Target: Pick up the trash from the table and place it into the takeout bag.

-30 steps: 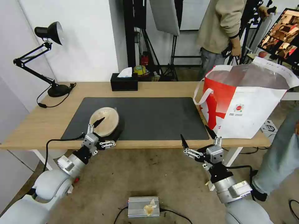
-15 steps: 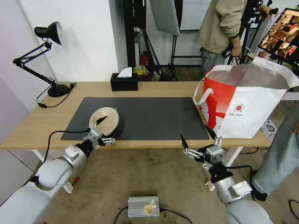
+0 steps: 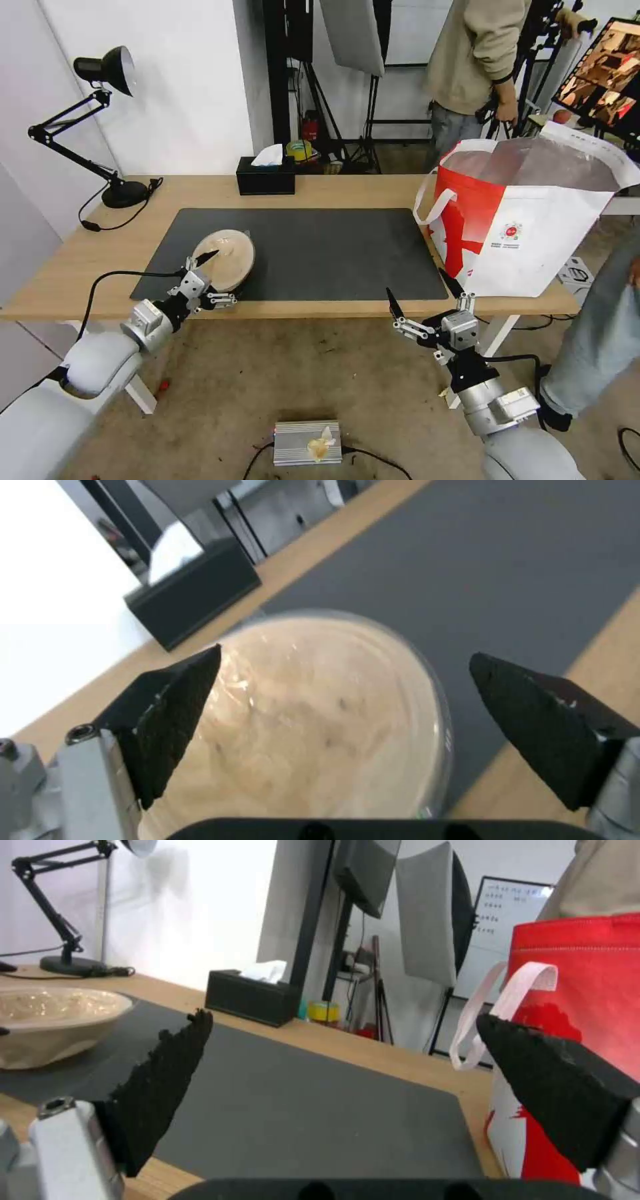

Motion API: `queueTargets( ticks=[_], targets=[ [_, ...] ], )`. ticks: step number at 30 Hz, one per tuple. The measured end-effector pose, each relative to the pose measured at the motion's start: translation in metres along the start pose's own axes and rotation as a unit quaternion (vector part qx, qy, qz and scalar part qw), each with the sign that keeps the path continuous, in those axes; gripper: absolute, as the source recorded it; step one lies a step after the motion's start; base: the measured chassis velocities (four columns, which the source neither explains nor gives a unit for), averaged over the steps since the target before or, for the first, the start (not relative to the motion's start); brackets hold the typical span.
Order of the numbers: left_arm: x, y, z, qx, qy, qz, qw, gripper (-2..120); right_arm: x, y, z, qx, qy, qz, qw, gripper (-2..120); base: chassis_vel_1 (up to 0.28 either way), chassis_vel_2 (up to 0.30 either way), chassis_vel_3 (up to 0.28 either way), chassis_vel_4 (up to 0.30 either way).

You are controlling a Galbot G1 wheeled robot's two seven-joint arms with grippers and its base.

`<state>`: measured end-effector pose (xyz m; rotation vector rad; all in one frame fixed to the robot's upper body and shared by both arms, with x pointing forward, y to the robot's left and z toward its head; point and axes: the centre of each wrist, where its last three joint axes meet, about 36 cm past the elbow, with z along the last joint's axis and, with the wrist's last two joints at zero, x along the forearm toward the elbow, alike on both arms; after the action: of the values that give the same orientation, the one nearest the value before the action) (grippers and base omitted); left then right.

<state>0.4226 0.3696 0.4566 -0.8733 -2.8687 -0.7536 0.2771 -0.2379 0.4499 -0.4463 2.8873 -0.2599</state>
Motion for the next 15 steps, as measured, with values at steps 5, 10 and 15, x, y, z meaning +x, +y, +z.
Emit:
queueTargets(
  ticks=[5, 10, 15],
  targets=[
    [0.005, 0.005, -0.001, 0.003, 0.018, 0.015, 0.9997, 100, 0.0, 0.0, 0.0, 0.0, 0.0, 0.0, 1.0, 100, 0.0, 0.0, 0.0, 0.0],
    [0.009, 0.004, 0.001, 0.011, 0.025, 0.02, 0.9994, 100, 0.0, 0.0, 0.0, 0.0, 0.0, 0.0, 1.0, 100, 0.0, 0.0, 0.0, 0.0],
    [0.013, 0.003, 0.003, 0.015, 0.031, 0.021, 0.9992, 100, 0.0, 0.0, 0.0, 0.0, 0.0, 0.0, 1.0, 100, 0.0, 0.0, 0.0, 0.0]
  ],
)
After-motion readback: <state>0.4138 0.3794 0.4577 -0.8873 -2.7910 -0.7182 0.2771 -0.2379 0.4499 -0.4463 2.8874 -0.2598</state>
